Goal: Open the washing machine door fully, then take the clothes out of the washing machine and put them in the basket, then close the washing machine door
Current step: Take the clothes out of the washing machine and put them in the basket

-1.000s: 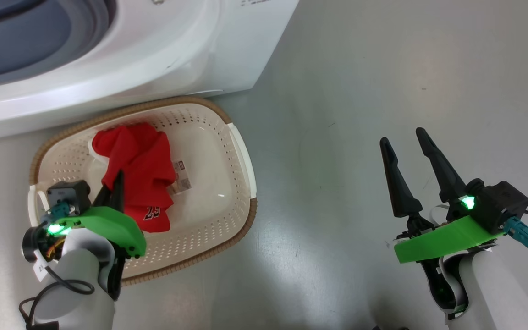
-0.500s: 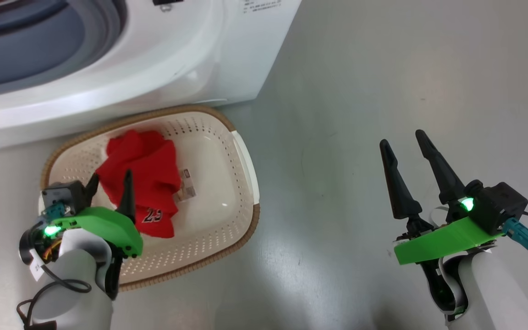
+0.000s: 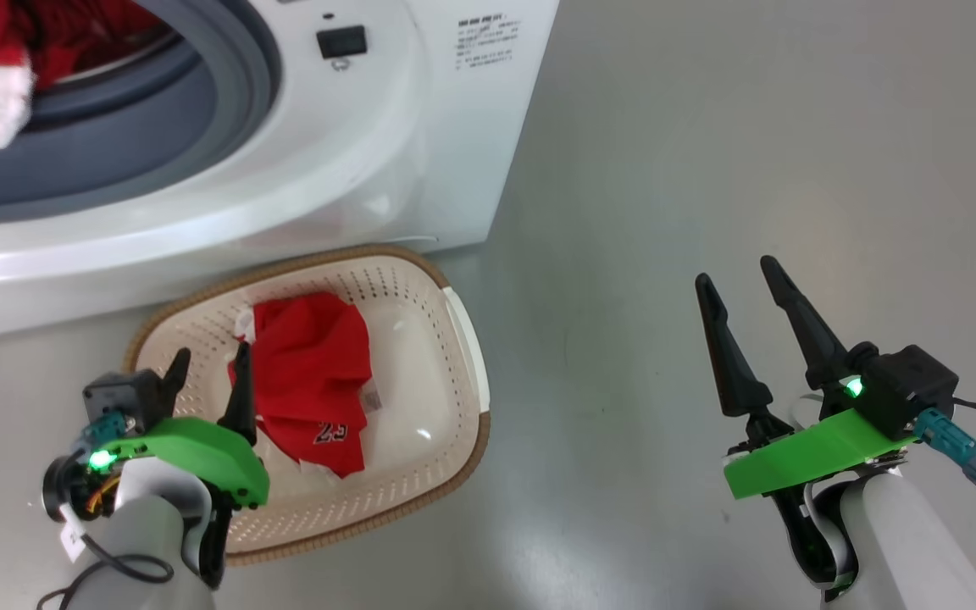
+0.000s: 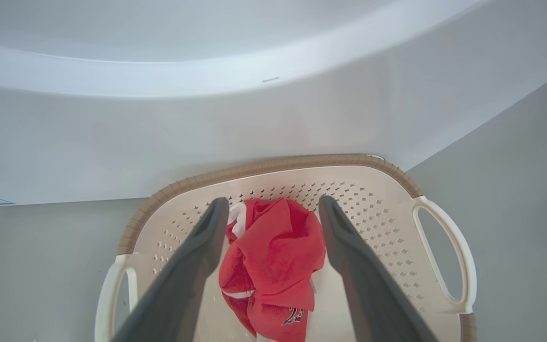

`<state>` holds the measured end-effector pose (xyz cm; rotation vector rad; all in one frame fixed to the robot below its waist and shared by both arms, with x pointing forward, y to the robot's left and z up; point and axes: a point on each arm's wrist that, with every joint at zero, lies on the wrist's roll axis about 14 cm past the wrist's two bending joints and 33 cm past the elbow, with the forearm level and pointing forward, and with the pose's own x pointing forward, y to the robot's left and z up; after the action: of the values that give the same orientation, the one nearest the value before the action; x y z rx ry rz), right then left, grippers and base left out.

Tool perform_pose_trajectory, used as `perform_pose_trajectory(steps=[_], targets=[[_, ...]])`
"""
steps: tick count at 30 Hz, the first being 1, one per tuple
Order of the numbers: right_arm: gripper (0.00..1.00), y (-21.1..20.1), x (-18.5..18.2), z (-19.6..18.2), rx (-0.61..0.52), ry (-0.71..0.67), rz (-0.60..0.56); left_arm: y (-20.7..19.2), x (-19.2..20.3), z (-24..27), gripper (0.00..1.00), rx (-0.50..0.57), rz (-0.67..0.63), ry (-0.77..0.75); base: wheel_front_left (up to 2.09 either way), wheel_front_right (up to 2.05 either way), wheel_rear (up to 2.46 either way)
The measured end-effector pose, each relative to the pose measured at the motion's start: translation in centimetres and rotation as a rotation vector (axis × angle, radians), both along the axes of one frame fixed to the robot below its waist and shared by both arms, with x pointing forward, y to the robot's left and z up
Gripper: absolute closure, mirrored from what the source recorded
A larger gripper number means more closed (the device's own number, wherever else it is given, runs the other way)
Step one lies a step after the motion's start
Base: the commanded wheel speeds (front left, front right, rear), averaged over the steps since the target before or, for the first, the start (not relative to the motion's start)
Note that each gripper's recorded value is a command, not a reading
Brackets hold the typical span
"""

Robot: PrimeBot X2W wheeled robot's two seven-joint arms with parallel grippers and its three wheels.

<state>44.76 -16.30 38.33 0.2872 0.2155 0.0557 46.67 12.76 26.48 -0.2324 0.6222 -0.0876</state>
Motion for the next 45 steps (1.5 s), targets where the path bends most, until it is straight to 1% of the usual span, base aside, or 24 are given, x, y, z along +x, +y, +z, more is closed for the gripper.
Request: perform_pose_trajectory(steps=[9, 13, 18, 26, 31, 39, 45], targets=[[0.00, 0.6, -1.5, 1.6, -0.009, -0.022, 0.024, 1.0, -0.5, 3.8, 0.00, 0.005, 0.024, -0.097, 0.00, 0.00, 0.00], [0.00, 1.1, -1.6, 3.1, -0.009, -0.057, 0.042, 1.7, -0.8, 5.9, 0.00, 0.005, 0.042, -0.152, 0.00, 0.00, 0.00], [0.00, 1.1, -3.1, 3.7, -0.009, -0.059, 0.043, 2.5, -1.5, 8.4, 0.00, 0.005, 0.066, -0.221, 0.00, 0.00, 0.00], [0.00, 1.2, -3.9, 6.1, -0.009, -0.119, 0.049, 3.8, -2.3, 12.6, 0.00, 0.010, 0.099, -0.344, 0.00, 0.00, 0.00], [0.00, 0.9, -5.9, 6.3, -0.015, -0.114, 0.045, 4.3, -3.6, 15.4, 0.00, 0.020, 0.107, -0.425, 0.00, 0.00, 0.00], [0.00, 0.5, -7.5, 7.0, -0.012, -0.130, 0.030, 5.1, -5.3, 19.0, 0.00, 0.034, 0.113, -0.537, 0.00, 0.00, 0.00], [0.00, 0.2, -8.8, 6.9, -0.003, -0.125, 0.021, 5.9, -7.6, 19.8, 0.00, 0.053, 0.128, -0.565, 0.00, 0.00, 0.00]])
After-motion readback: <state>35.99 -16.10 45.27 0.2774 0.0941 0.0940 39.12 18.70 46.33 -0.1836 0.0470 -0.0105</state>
